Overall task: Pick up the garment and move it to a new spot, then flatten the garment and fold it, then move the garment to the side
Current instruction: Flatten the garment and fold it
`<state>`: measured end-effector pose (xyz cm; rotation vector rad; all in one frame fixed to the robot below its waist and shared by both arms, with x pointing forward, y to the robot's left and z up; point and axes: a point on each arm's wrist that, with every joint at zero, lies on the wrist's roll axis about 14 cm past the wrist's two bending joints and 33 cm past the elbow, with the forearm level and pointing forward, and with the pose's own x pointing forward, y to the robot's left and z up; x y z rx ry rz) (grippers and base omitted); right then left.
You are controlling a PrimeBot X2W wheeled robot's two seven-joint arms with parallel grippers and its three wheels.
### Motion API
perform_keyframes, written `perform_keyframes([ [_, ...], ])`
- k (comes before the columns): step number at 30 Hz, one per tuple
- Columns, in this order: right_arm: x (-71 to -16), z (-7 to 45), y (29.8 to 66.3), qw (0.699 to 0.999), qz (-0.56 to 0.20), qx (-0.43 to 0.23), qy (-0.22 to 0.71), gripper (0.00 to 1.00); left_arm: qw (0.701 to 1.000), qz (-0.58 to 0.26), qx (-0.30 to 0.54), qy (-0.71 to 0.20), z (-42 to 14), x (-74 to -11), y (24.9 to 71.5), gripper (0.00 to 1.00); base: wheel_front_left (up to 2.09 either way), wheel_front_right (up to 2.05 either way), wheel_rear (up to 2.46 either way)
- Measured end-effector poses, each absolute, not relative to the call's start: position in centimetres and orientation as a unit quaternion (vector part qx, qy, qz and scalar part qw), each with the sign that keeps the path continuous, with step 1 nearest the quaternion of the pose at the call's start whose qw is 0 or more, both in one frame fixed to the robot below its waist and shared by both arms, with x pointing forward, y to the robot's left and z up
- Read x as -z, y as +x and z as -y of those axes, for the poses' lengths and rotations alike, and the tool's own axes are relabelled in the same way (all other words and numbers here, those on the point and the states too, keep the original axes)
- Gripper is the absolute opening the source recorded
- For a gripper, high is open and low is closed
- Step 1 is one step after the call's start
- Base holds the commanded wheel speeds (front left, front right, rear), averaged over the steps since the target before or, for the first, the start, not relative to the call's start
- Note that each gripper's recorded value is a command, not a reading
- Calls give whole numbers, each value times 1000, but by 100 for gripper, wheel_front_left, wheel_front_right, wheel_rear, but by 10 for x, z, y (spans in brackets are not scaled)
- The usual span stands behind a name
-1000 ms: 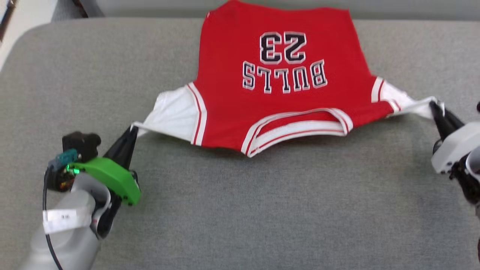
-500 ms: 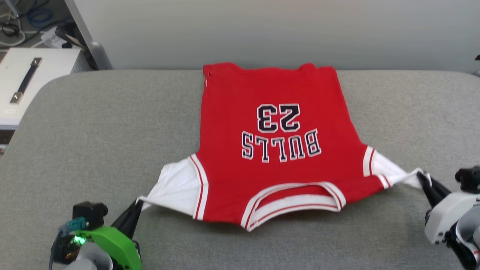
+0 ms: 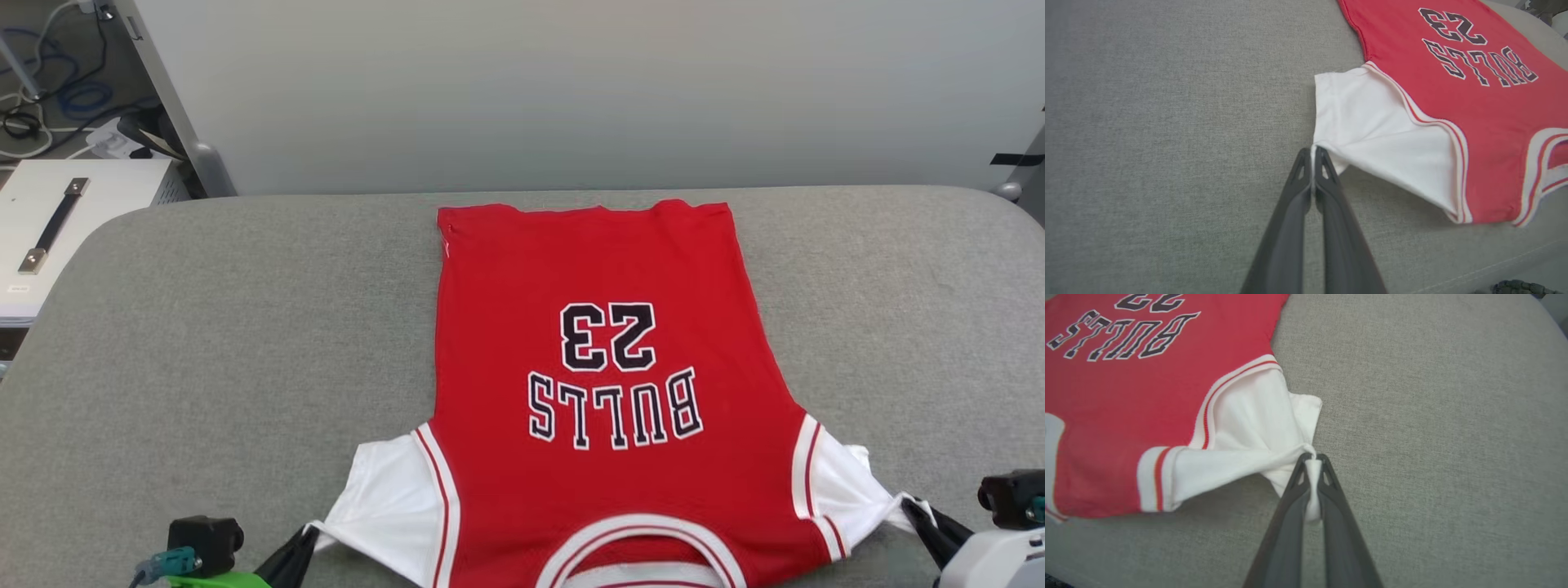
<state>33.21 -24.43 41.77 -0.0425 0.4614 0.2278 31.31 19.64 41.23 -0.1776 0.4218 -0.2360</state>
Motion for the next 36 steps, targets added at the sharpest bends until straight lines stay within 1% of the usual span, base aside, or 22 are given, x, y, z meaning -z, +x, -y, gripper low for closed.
perform_keyframes([
  [7, -412, 254, 322, 962, -256, -97, -22, 0, 959, -234, 110, -120, -185, -411, 309, 0, 0, 0, 0],
  [8, -411, 253, 322, 961, -258, -97, -20, 46, 957, -237, 112, -122, -183, -411, 309, 0, 0, 0, 0],
  [9, -411, 252, 322, 961, -260, -96, -20, 81, 956, -240, 114, -124, -181, -410, 309, 0, 0, 0, 0],
  [10, -412, 253, 323, 960, -263, -94, -19, 100, 954, -244, 117, -126, -178, -409, 308, 0, 0, 0, 0],
  [14, -409, 255, 327, 951, -295, -88, -11, 100, 945, -271, 123, -133, -170, -403, 306, 0, 0, 0, 0],
  [18, -420, 250, 342, 945, -314, -94, 5, 100, 937, -290, 140, -137, -158, -407, 310, 0, 0, 0, 0],
  [21, -429, 255, 356, 934, -346, -93, 10, 100, 929, -306, 156, -136, -149, -412, 313, 0, 0, 0, 0],
  [27, -467, 241, 415, 922, -368, -117, 5, 100, 913, -342, 178, -132, -137, -417, 315, 0, 0, 0, 0],
  [29, -477, 234, 441, 918, -376, -124, 14, 100, 910, -347, 185, -131, -133, -419, 320, 0, 0, 0, 0],
  [32, -482, 217, 475, 907, -397, -139, 15, 100, 907, -355, 188, -130, -130, -418, 326, 0, 0, 0, 0],
  [36, -483, 203, 524, 900, -415, -135, 2, 100, 900, -373, 185, -127, -131, -408, 330, 0, 0, 0, 0],
])
